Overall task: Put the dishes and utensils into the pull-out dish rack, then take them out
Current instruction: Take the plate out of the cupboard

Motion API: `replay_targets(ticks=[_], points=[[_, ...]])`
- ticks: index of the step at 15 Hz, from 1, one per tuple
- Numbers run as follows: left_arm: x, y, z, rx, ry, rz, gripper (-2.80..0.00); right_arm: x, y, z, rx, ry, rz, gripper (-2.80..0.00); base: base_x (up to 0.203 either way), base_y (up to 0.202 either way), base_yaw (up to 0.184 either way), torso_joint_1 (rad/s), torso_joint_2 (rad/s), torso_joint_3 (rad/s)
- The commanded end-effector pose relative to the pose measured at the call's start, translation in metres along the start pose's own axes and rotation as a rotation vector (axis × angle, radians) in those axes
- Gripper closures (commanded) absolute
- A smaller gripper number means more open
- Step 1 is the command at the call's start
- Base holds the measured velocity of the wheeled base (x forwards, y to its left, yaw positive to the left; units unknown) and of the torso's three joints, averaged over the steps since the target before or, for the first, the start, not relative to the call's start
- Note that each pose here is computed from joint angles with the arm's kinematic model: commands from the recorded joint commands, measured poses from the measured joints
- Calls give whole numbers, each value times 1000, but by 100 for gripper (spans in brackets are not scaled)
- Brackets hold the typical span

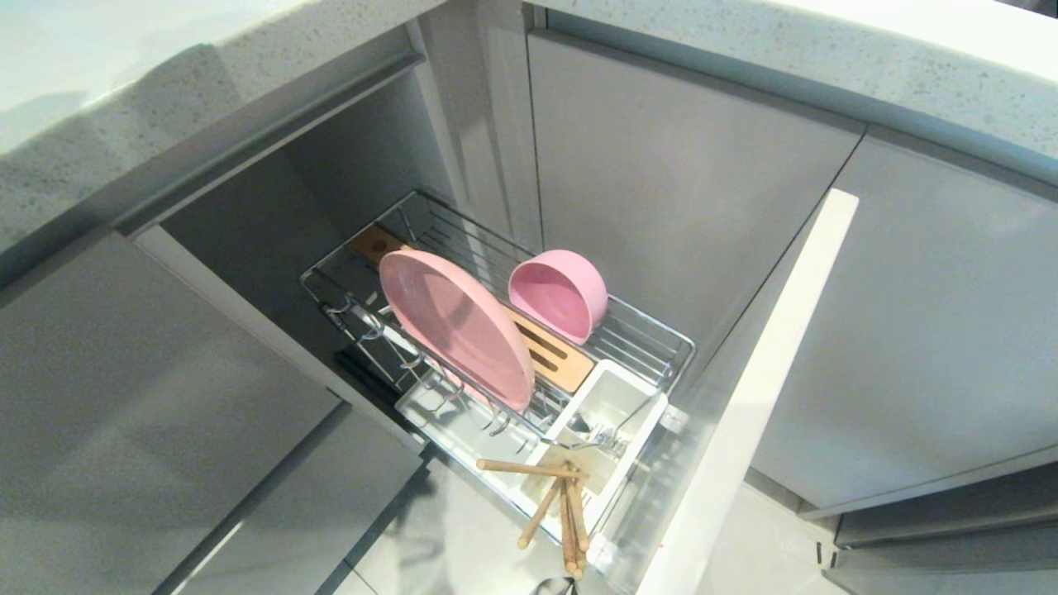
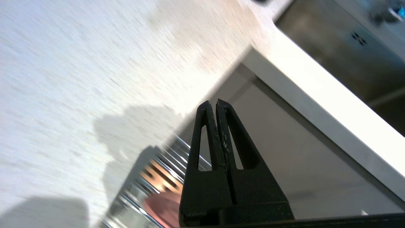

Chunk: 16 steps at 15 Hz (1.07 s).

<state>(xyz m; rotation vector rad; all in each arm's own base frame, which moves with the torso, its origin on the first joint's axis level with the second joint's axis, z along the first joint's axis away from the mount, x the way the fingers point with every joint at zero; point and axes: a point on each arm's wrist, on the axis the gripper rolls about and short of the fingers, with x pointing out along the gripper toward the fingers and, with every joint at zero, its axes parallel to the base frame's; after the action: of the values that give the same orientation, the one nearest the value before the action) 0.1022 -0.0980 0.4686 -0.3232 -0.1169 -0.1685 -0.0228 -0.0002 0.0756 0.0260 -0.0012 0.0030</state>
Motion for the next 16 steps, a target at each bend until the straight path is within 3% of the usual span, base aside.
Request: replay_targets(ticks=[1,6,9,13,16], points=[[-4,20,13,29,-61,59,0,0,0,0,0,1,0,0,0,0,0,0,0,0],[-58,69,37,152,-202,91,0,0,0,0,0,1,0,0,0,0,0,0,0,0],[-122,81,28,205,-261,66,0,0,0,0,0,1,0,0,0,0,0,0,0,0],[-199,89,-29,261,-248,82,0,0,0,0,0,0,0,0,0,0,0,0,0,0],[-238,99,-93,302,-159,56,0,0,0,0,0,1,0,0,0,0,0,0,0,0]])
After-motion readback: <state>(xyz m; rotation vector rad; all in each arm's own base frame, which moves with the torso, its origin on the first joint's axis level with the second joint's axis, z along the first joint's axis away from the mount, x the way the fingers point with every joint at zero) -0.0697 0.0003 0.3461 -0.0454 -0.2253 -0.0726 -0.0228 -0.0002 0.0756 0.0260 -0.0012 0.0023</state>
